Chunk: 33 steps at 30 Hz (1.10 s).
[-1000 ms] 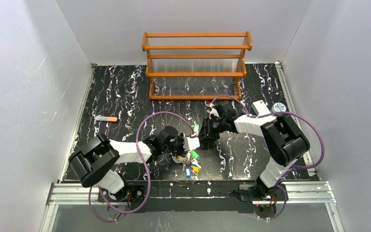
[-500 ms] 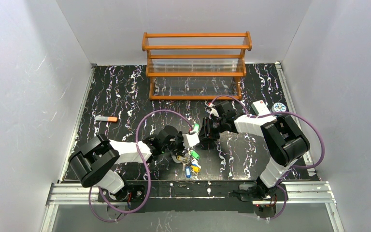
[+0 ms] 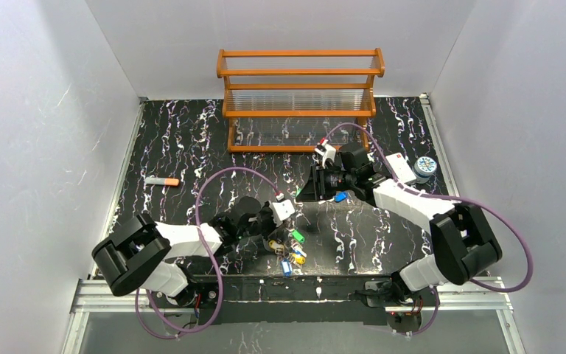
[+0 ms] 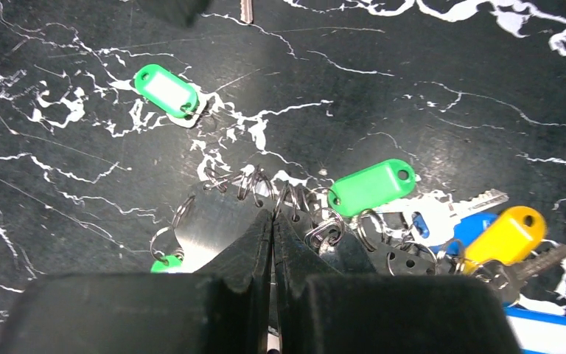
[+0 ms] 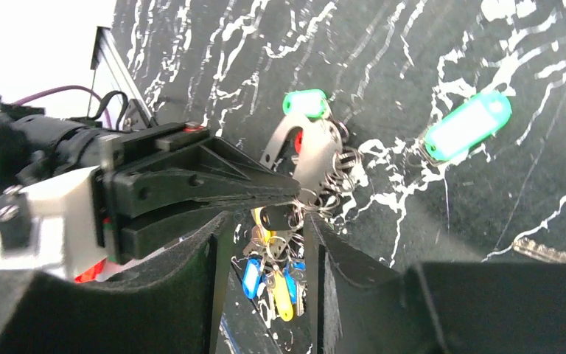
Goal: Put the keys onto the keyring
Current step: Pick up the keyring from the center of the board, then adjust the keyring.
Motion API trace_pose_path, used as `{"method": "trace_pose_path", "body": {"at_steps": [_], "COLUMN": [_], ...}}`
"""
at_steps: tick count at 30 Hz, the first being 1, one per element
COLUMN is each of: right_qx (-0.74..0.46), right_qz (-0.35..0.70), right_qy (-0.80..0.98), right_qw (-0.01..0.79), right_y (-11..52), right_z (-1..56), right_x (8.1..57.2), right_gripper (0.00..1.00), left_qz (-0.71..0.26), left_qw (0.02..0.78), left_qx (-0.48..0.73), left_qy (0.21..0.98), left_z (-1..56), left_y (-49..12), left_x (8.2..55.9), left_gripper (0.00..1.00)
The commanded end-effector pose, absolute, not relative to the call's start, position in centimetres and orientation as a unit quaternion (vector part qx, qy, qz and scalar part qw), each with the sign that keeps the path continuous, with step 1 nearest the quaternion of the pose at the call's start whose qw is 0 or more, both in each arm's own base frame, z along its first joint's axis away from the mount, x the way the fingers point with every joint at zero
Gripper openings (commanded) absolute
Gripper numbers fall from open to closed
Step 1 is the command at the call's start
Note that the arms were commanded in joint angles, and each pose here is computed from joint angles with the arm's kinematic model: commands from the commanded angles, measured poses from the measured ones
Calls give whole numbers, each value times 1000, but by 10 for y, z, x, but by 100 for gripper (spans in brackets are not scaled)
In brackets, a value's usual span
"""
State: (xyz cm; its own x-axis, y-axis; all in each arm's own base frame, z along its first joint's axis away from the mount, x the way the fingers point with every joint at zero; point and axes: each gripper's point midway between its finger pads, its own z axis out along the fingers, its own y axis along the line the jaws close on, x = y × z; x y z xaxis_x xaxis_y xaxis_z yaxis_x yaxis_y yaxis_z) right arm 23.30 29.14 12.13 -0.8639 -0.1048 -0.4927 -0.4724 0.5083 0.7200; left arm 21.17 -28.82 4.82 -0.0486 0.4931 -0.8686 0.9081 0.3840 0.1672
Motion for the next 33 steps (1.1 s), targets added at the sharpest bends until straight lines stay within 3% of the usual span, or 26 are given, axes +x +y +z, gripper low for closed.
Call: {"method": "trace_pose_path", "body": {"at_steps": [1, 10, 33], "right_qx": [-252, -334, -531], "right_qz": [491, 542, 465], "right_qy": [789, 676, 569], "right_qw": [270, 372, 423], "right_y": [295, 290, 326], "right_z": [150, 162, 134], "right_x": [234, 200, 148], "right_gripper": [49, 52, 45], "left_qz": [-278, -289, -334], "left_qw": [490, 503, 537], "left_qx": [469, 451, 486], "left_qy": [680, 678, 603], "left_z": [69, 71, 98], "left_y": [-296, -288, -288], "left_x": [205, 198, 171], "left_gripper": [0, 0, 0]}}
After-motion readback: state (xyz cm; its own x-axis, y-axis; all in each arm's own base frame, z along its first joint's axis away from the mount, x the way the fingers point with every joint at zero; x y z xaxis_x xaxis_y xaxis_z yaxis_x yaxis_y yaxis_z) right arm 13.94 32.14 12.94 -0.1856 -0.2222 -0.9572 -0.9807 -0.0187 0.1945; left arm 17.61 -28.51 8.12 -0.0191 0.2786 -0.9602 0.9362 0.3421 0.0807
